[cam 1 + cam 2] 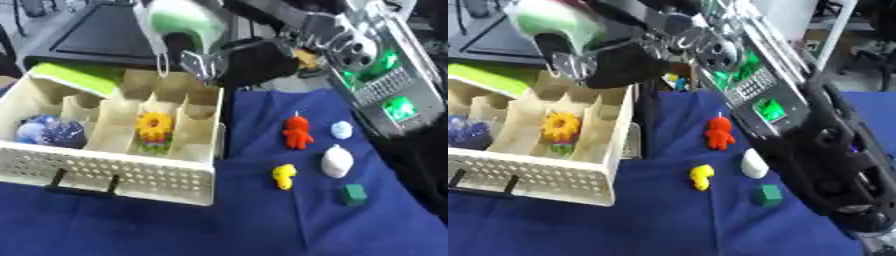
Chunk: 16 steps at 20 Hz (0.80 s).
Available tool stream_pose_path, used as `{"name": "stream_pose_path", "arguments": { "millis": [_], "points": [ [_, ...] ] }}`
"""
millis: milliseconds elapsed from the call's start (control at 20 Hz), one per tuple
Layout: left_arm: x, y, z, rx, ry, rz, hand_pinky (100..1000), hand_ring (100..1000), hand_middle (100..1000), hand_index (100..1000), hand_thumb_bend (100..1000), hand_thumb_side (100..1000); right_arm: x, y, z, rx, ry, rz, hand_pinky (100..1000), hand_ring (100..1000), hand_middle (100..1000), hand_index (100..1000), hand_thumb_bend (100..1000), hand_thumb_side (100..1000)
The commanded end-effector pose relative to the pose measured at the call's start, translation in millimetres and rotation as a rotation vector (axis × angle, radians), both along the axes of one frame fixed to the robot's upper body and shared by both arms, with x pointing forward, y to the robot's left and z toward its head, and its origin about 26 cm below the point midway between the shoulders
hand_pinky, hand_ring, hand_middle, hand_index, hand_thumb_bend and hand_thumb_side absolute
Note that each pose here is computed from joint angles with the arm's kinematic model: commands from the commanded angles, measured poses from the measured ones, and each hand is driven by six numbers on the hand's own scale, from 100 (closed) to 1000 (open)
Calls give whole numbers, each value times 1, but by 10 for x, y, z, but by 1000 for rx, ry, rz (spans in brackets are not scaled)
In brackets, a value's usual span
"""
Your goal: Pick up objects from table and place into drawer.
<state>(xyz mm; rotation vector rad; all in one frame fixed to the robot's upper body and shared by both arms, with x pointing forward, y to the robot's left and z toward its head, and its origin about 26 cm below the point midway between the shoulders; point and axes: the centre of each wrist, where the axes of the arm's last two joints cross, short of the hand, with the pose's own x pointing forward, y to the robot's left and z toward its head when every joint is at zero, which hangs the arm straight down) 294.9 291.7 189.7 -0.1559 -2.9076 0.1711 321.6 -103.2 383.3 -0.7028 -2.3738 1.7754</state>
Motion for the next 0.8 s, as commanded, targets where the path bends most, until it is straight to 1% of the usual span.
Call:
{"name": "stream_pose_path", "arguments": {
  "millis": [50,250,300,350,400,450,500,550,600,800],
  "points": [
    [-12,8,78,23,-21,-4,611,764,760,892,376,1000,2,31,65,-19,-8,-1,741,859,710,746,100,443],
    [-11,7,79,22,-20,-4,611,765,760,892,375,1000,86,24,40,-27,6,-29,752,870,729,761,100,454],
    [-10,5,81,23,-20,-4,611,765,760,892,376,1000,100,27,34,-35,8,-31,761,876,745,781,100,502],
    [-10,4,82,24,-20,-5,611,765,760,892,376,1000,110,32,29,-43,9,-31,762,877,748,784,100,513],
    [-9,3,82,24,-20,-5,611,765,760,893,376,1000,116,35,26,-53,8,-29,782,897,801,835,240,675],
    [-9,3,81,24,-19,-5,611,765,760,893,376,1000,119,36,25,-63,5,-25,784,899,805,838,257,682],
    [-10,3,81,24,-19,-5,611,765,760,893,376,1000,120,31,30,-68,2,-24,795,914,838,870,351,718],
    [-9,2,81,24,-19,-5,611,765,760,893,375,1000,119,25,37,-69,-3,-22,798,919,845,875,374,728],
    [-9,2,82,24,-19,-5,611,765,760,893,375,1000,117,19,45,-68,-8,-22,813,933,867,893,425,746],
    [-9,3,82,24,-18,-5,611,765,760,893,382,1000,102,8,65,-64,-21,-21,824,943,884,909,455,756]
  ]
}}
